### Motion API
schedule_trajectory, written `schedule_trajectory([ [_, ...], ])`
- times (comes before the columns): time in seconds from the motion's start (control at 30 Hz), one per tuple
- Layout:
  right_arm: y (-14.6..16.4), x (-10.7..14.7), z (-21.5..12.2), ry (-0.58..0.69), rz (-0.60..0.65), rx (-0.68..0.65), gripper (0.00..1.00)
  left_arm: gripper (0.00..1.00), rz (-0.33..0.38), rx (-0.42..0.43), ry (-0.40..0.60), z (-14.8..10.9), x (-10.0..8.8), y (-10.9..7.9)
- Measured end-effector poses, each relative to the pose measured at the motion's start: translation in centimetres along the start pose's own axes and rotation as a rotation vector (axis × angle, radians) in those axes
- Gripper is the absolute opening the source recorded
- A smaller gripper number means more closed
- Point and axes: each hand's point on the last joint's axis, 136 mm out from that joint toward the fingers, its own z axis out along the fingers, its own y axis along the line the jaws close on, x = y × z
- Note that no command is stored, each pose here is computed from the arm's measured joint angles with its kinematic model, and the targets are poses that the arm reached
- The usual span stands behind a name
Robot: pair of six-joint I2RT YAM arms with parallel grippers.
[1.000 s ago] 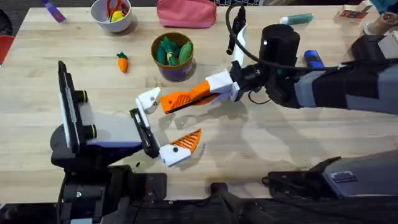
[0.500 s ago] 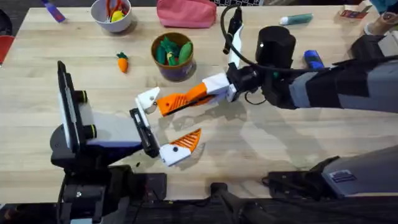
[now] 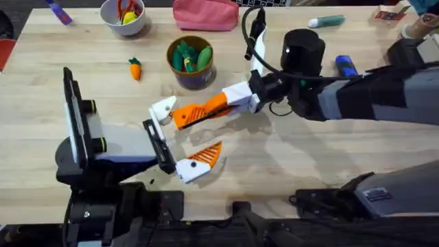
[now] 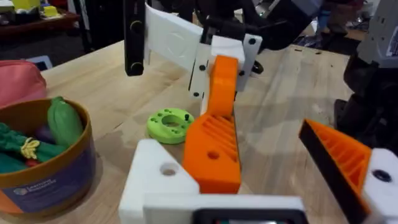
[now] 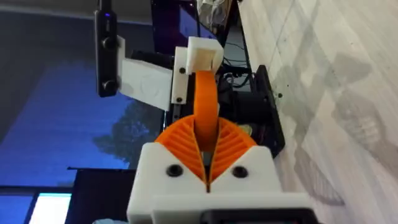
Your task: Pick up the gripper from the table and insert it into the empty holder that is missing its gripper. Then pick up a screw, insert it into the mounting hole, and use the screwdriver to tighten it. Finally, clean up the table by picking up the vegetable and placing it into the bucket.
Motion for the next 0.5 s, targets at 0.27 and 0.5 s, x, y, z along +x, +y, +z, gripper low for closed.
schedule_trajectory([
  [0.27, 0.27, -0.06, 0.06, 0.001, -0.018, -0.005, 0.008, 0.985, 0.000, 0.001, 0.000, 0.00, 0.00, -0.02],
  [0.5, 0.22, -0.17, 0.09, -0.005, -0.012, -0.002, 0.008, 0.985, 0.000, 0.001, 0.000, 0.00, 0.00, -0.02],
])
